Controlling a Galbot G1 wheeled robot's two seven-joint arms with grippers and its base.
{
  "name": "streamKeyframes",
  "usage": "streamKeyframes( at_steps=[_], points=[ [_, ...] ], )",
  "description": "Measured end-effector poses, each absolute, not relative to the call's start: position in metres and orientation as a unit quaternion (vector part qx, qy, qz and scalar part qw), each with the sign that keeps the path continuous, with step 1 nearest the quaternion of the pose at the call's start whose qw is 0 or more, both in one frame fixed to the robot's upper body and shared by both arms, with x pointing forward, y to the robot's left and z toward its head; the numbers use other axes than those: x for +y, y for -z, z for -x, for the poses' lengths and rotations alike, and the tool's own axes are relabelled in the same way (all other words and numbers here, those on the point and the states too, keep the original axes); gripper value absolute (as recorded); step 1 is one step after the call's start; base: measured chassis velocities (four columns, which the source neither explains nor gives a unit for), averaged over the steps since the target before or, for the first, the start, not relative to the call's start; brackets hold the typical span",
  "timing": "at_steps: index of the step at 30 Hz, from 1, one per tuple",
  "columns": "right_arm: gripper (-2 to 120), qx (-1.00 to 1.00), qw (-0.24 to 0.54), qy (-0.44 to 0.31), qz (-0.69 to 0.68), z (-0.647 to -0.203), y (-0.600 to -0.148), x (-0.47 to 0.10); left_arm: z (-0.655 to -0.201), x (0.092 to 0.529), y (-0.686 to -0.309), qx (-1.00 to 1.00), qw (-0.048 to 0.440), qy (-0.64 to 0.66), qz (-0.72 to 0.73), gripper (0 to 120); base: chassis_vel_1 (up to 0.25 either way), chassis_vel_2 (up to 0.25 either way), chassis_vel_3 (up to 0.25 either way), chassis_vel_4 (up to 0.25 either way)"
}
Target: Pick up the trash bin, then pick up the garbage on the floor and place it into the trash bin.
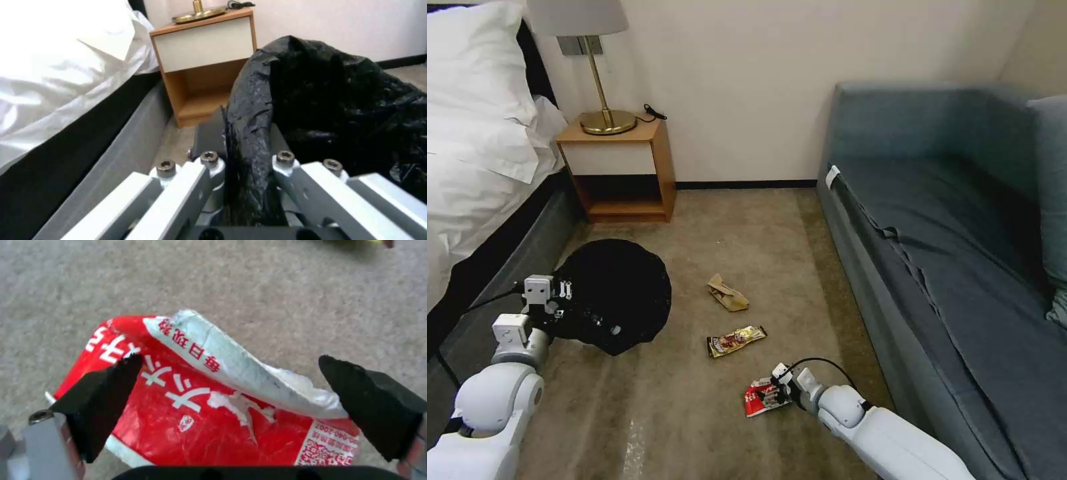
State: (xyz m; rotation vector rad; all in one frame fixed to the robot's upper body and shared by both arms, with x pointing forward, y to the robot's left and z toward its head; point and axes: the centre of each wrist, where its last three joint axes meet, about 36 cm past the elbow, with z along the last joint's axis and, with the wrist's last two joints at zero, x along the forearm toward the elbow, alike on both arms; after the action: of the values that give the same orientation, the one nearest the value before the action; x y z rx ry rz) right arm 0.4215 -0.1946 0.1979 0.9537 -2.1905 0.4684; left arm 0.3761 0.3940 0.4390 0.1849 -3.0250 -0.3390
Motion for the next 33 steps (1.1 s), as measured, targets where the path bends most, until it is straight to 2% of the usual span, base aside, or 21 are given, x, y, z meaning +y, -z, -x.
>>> streamKeyframes(
  at_steps=[3, 5, 6, 8, 9, 11, 12, 15, 17, 18, 19, 21, 23, 24, 25, 27, 29, 33],
  points=[
    [96, -0.842, 0.346, -0.179, -0.374, -0.418, -0.194, -0.197, -0.376, 0.395, -0.439, -0.991, 0.046, 0.112, -0.062, 7, 0.000, 0.000, 0.000, 0.000],
    [85, -0.840, 0.346, -0.177, -0.380, -0.415, -0.190, -0.200, -0.377, 0.396, -0.439, -0.991, 0.046, 0.111, -0.062, 7, 0.000, 0.000, 0.000, 0.000],
    [85, -0.840, 0.346, -0.177, -0.380, -0.415, -0.190, -0.200, -0.377, 0.396, -0.439, -0.991, 0.046, 0.111, -0.062, 7, 0.000, 0.000, 0.000, 0.000],
    [75, -0.837, 0.345, -0.178, -0.384, -0.413, -0.187, -0.203, -0.378, 0.395, -0.439, -0.991, 0.045, 0.111, -0.061, 7, 0.000, 0.000, 0.000, 0.000],
    [75, -0.837, 0.345, -0.178, -0.384, -0.413, -0.187, -0.203, -0.378, 0.395, -0.439, -0.991, 0.045, 0.111, -0.061, 7, 0.000, 0.000, 0.000, 0.000],
    [62, -0.837, 0.344, -0.179, -0.386, -0.411, -0.186, -0.206, -0.378, 0.393, -0.438, -0.991, 0.045, 0.110, -0.060, 7, 0.000, 0.000, 0.000, 0.000],
    [62, -0.837, 0.344, -0.179, -0.386, -0.411, -0.186, -0.206, -0.378, 0.393, -0.438, -0.991, 0.045, 0.110, -0.060, 7, 0.000, 0.000, 0.000, 0.000],
    [47, -0.838, 0.342, -0.178, -0.387, -0.409, -0.185, -0.208, -0.378, 0.392, -0.436, -0.991, 0.047, 0.108, -0.060, 7, 0.000, 0.000, 0.000, 0.000],
    [44, -0.838, 0.341, -0.178, -0.387, -0.409, -0.185, -0.208, -0.379, 0.392, -0.435, -0.991, 0.047, 0.108, -0.060, 7, 0.000, 0.000, 0.000, 0.000],
    [36, -0.838, 0.339, -0.178, -0.388, -0.408, -0.184, -0.208, -0.379, 0.391, -0.435, -0.991, 0.047, 0.108, -0.060, 7, 0.000, 0.000, 0.000, 0.000],
    [36, -0.838, 0.339, -0.178, -0.388, -0.408, -0.184, -0.208, -0.379, 0.391, -0.435, -0.991, 0.047, 0.108, -0.060, 7, 0.000, 0.000, 0.000, 0.000],
    [26, -0.839, 0.336, -0.179, -0.388, -0.408, -0.183, -0.209, -0.379, 0.391, -0.434, -0.991, 0.048, 0.108, -0.059, 7, 0.000, 0.000, 0.000, 0.000],
    [23, -0.840, 0.336, -0.179, -0.388, -0.408, -0.183, -0.209, -0.379, 0.391, -0.433, -0.991, 0.049, 0.109, -0.059, 7, 0.000, 0.000, 0.000, 0.000],
    [16, -0.840, 0.336, -0.179, -0.387, -0.408, -0.183, -0.209, -0.379, 0.390, -0.432, -0.991, 0.050, 0.109, -0.058, 7, 0.000, 0.000, 0.000, 0.000],
    [16, -0.840, 0.336, -0.179, -0.387, -0.408, -0.183, -0.209, -0.379, 0.390, -0.432, -0.991, 0.050, 0.109, -0.058, 7, 0.000, 0.000, 0.000, 0.000],
    [4, -0.840, 0.336, -0.178, -0.386, -0.408, -0.183, -0.210, -0.379, 0.388, -0.431, -0.991, 0.051, 0.109, -0.057, 7, 0.000, 0.000, 0.000, 0.000],
    [0, -0.841, 0.337, -0.178, -0.385, -0.407, -0.183, -0.211, -0.379, 0.388, -0.430, -0.991, 0.051, 0.108, -0.057, 7, 0.000, 0.000, 0.000, 0.000],
    [0, -0.842, 0.336, -0.177, -0.383, -0.407, -0.184, -0.214, -0.379, 0.388, -0.430, -0.991, 0.050, 0.109, -0.056, 7, 0.000, 0.000, 0.000, 0.000]
  ],
)
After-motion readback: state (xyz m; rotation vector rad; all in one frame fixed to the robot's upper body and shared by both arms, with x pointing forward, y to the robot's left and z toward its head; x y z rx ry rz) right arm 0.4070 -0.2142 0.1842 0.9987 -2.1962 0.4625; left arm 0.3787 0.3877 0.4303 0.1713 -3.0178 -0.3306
